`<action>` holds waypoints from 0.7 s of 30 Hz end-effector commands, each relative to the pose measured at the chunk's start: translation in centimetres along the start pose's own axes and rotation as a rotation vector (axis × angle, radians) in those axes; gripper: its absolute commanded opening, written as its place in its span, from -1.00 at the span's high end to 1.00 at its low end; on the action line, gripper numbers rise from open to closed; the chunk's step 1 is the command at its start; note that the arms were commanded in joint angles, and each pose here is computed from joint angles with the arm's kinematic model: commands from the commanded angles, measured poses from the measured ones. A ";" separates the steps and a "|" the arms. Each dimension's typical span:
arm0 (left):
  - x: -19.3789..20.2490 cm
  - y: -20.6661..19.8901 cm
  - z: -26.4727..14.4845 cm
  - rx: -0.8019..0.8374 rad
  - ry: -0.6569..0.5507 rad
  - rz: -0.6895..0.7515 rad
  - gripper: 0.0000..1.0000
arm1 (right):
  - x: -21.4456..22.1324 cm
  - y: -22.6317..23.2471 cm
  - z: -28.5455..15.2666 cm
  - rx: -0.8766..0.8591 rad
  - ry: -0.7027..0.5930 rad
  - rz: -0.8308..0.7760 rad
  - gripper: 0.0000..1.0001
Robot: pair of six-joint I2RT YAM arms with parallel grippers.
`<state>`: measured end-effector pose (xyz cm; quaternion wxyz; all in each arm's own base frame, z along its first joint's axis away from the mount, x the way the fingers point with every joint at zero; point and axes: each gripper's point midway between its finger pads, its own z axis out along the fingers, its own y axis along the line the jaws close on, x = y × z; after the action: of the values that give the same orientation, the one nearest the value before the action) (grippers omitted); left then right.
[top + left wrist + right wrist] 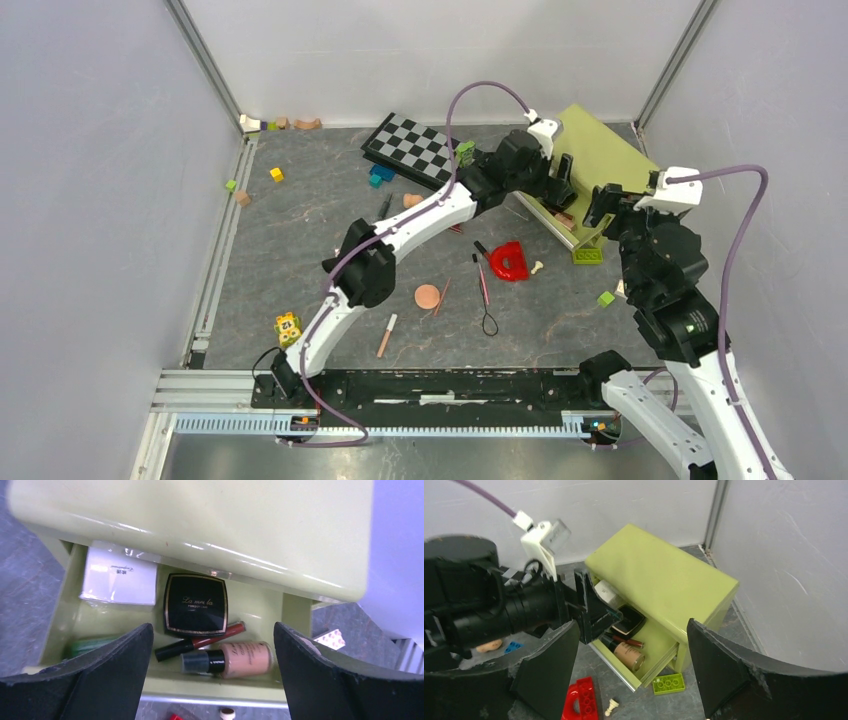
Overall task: Organize the makeup
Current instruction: Place the makeup in the drawer, then pick up the makeup from the center of the board.
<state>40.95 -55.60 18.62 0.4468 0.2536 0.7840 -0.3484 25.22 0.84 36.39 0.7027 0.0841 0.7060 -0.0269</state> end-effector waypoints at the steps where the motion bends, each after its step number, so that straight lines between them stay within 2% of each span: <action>1: -9.4 -2.0 -7.8 -0.018 -0.136 0.060 -0.90 | -2.1 2.0 0.1 -0.106 -0.021 -0.018 -0.72; 7: -9.7 4.3 -16.2 -0.252 -0.112 -0.048 -0.95 | -0.7 5.4 0.9 -0.262 0.046 -0.061 -0.79; 13: -4.3 14.1 -25.8 -0.484 -0.062 -0.245 -0.96 | 3.3 9.8 2.4 -0.433 0.168 -0.071 -0.78; 17: 0.3 18.0 -31.2 -0.610 -0.025 -0.308 -0.96 | 7.4 12.1 3.4 -0.497 0.274 -0.075 -0.76; 21: 5.6 21.4 -34.0 -0.693 0.044 -0.371 -0.97 | 10.3 14.7 3.2 -0.553 0.343 -0.094 -0.77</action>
<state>37.41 -18.31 22.15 0.4502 -0.0113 0.8810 -0.1448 30.81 12.47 28.19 0.5795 -0.1112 0.8003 0.1062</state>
